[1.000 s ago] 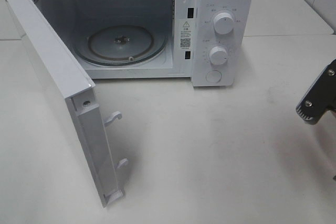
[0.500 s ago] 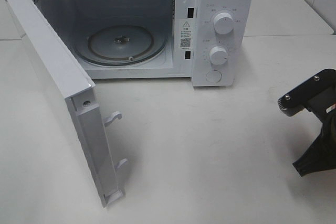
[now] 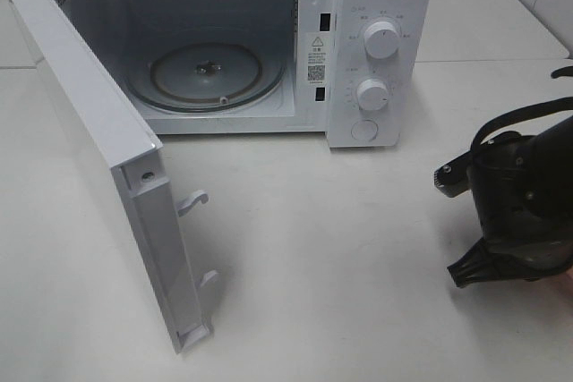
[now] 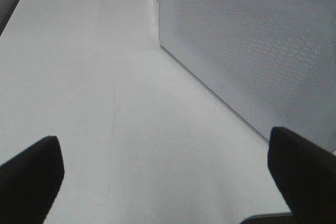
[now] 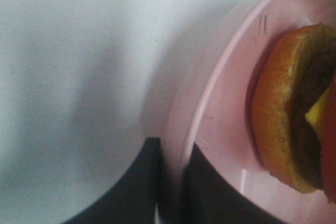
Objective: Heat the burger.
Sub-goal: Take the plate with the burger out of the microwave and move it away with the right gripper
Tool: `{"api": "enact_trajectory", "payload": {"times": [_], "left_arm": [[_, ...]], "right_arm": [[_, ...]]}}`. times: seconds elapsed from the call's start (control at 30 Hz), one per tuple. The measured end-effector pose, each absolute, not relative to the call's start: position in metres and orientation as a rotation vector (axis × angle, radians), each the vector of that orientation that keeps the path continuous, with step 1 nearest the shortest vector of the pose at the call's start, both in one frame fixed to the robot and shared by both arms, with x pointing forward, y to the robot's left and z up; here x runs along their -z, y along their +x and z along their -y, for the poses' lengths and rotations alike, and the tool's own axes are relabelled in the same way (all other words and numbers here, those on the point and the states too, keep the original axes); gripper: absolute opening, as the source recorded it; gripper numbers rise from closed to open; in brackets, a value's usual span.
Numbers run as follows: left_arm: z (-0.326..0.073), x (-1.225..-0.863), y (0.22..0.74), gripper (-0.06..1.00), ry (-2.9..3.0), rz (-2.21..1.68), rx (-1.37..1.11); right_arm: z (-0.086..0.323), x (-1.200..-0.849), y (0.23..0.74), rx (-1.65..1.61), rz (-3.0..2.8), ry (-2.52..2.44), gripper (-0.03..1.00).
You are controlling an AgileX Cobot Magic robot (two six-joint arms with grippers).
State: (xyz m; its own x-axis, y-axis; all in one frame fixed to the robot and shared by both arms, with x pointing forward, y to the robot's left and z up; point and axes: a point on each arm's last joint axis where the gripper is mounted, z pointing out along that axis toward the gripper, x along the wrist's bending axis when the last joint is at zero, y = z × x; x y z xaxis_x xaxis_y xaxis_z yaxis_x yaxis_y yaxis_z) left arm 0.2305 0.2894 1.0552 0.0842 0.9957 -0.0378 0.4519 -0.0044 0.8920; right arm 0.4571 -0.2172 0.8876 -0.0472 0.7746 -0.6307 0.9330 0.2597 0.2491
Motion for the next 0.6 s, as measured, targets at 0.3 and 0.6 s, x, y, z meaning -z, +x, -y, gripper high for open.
{"api": "enact_trajectory", "payload": {"times": [0.3, 0.6], "left_arm": [[-0.289, -1.055, 0.230, 0.98, 1.572, -1.478, -0.868], [-0.289, -1.055, 0.230, 0.98, 1.572, -1.478, -0.868]], "right_arm": [[0.216, -0.868, 0.459, 0.336, -1.853, 1.565, 0.14], [0.214, -0.876, 0.462, 0.329, -1.865, 1.550, 0.47]]}}
